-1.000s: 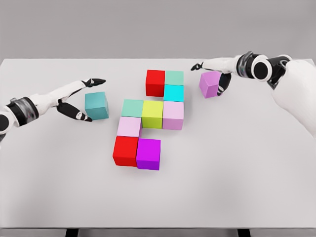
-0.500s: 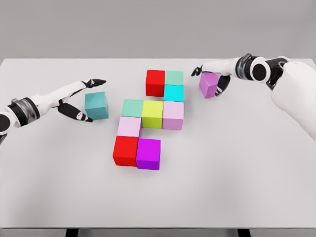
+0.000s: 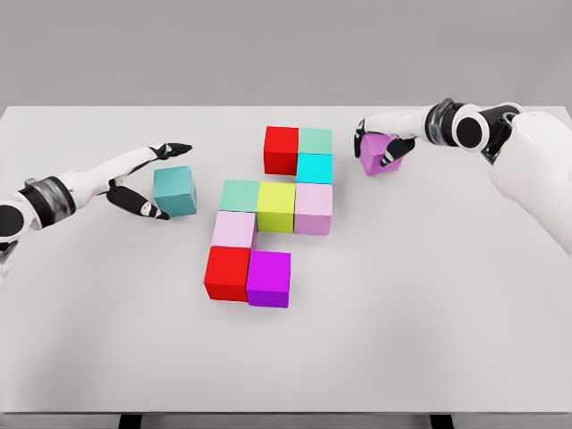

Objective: Assemble the squares on the desktop into the number 2

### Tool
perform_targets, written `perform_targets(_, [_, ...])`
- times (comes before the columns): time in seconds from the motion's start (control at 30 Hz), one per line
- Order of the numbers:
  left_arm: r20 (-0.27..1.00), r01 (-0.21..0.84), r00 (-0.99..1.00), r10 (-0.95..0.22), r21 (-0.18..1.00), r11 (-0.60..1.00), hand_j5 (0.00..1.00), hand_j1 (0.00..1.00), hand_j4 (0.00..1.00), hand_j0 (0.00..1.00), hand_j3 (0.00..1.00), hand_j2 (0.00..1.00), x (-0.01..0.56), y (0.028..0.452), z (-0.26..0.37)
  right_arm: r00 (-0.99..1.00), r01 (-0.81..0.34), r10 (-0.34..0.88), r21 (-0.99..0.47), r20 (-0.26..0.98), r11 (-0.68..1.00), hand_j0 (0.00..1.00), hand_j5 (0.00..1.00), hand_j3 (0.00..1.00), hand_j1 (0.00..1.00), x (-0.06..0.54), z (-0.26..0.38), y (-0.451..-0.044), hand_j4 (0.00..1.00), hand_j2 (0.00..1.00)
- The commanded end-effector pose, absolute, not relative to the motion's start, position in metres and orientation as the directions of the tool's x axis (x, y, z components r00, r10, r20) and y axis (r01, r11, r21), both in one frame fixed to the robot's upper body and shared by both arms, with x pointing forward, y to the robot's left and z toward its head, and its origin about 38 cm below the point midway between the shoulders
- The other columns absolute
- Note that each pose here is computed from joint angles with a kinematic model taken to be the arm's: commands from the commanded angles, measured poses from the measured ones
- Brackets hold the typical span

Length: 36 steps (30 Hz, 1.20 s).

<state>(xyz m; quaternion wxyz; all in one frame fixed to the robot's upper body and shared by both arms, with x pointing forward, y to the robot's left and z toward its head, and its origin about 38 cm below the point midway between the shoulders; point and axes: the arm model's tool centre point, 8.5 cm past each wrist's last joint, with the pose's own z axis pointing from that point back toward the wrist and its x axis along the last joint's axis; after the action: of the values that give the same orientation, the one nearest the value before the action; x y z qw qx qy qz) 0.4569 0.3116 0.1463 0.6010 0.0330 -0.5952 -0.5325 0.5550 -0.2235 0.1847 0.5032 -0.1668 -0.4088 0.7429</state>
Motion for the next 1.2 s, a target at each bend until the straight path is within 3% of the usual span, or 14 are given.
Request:
perform_targets(0.0, [0.684,0.602,-0.279,-0.674,0.672,0.433,1.0,1.0,1.0,1.0,1.0,1.0,0.457,0.31,0.147,-0.443,-0.612,0.88,-0.775,0.171,-0.158,0.44,0.44,0.44,0.44,0.554,0.184,-0.222,0.44,0.44])
perform_targets(0.57, [0.685,0.614,-0.241,-0.688,0.657,0.439,0.95,0.95,0.95,0.95,0.95,0.95,0.458,0.315,0.137,-0.641,-0.5,0.756,-0.818,0.13,-0.284,0.44,0.44,0.44,0.44,0.54,0.208,-0.231,0.44,0.44])
perform_targets(0.77, [0.684,0.612,-0.229,-0.692,0.654,0.445,0.88,0.88,0.88,0.88,0.88,0.88,0.459,0.319,0.135,-0.751,-0.391,0.657,-0.842,0.059,-0.371,0.44,0.44,0.44,0.44,0.516,0.233,-0.244,0.44,0.44])
perform_targets(0.9, [0.684,0.613,-0.232,-0.692,0.655,0.442,0.77,0.77,0.77,0.77,0.77,0.77,0.459,0.318,0.135,-0.819,-0.333,0.572,-0.84,0.032,-0.429,0.44,0.44,0.44,0.44,0.503,0.239,-0.256,0.44,0.44])
perform_targets(1.03, [0.685,0.614,-0.236,-0.689,0.655,0.44,0.65,0.65,0.65,0.65,0.65,0.65,0.459,0.318,0.135,-0.799,-0.341,0.602,-0.827,0.004,-0.447,0.44,0.44,0.44,0.44,0.496,0.244,-0.285,0.44,0.44])
perform_targets(1.17, [0.685,0.614,-0.236,-0.689,0.655,0.44,0.61,0.61,0.61,0.61,0.61,0.61,0.459,0.318,0.135,-0.834,-0.296,0.552,-0.818,-0.031,-0.493,0.44,0.44,0.44,0.44,0.474,0.25,-0.284,0.44,0.44])
